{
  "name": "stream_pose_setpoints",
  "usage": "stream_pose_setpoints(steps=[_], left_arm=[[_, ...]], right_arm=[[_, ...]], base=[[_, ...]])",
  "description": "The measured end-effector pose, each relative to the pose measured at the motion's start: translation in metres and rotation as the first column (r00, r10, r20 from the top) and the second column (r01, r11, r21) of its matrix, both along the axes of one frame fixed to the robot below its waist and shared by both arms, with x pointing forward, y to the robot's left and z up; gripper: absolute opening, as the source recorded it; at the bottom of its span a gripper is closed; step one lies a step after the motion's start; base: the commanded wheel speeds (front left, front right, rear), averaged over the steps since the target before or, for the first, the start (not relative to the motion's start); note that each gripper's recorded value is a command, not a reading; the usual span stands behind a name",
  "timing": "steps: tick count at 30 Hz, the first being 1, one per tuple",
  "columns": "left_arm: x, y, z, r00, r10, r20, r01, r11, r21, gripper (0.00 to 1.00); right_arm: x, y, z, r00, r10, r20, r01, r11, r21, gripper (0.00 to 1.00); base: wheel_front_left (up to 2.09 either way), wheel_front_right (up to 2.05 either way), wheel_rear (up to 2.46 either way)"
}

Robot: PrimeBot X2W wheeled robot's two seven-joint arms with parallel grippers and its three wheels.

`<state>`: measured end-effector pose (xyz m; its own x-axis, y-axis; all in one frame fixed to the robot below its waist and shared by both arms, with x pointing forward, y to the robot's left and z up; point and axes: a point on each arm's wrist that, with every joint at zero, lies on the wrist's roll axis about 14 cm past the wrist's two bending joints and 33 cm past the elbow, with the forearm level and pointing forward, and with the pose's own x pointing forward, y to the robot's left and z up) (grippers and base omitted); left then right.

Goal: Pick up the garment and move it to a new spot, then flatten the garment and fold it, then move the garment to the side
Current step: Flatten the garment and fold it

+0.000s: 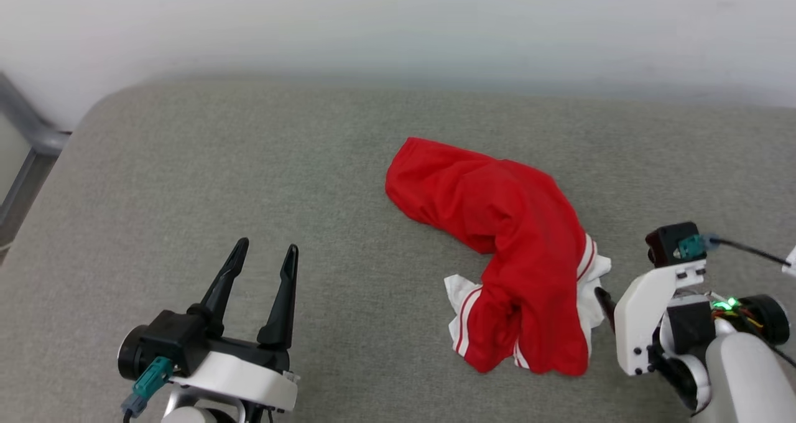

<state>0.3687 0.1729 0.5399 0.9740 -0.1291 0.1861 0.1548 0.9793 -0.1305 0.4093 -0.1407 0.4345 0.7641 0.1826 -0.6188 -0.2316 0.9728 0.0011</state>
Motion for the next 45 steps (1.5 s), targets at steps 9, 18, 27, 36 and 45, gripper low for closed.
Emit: stream_pose_setpoints(steps=[9, 18, 27, 36, 45], left_arm=[[0.004, 0.017, -0.009, 0.998, 0.054, -0.029, -0.053, 0.998, 0.014, 1.0], [0.007, 0.03, -0.019, 0.994, 0.089, -0.063, -0.087, 0.996, 0.027, 1.0], [0.011, 0.023, -0.019, 0.996, 0.062, -0.062, -0.06, 0.998, 0.028, 1.0], [0.02, 0.0, -0.014, 0.999, -0.007, -0.041, 0.008, 1.0, 0.016, 1.0], [0.028, -0.011, -0.022, 0.997, -0.042, -0.061, 0.043, 0.999, 0.018, 1.0]], right_arm=[[0.006, 0.015, -0.039, 0.97, 0.061, -0.237, -0.075, 0.996, -0.05, 1.0], [0.011, 0.023, -0.073, 0.945, 0.083, -0.315, -0.106, 0.993, -0.057, 1.0], [0.015, -0.007, -0.067, 0.966, 0.026, -0.256, -0.048, 0.996, -0.08, 0.0], [0.014, -0.11, -0.04, 0.97, -0.17, -0.175, 0.129, 0.966, -0.224, 0.0], [0.005, -0.179, -0.037, 0.944, -0.306, -0.123, 0.255, 0.913, -0.318, 1.0]], base=[[0.0, 0.0, 0.0], [0.0, 0.0, 0.0], [0.0, 0.0, 0.0], [0.0, 0.0, 0.0], [0.0, 0.0, 0.0]])
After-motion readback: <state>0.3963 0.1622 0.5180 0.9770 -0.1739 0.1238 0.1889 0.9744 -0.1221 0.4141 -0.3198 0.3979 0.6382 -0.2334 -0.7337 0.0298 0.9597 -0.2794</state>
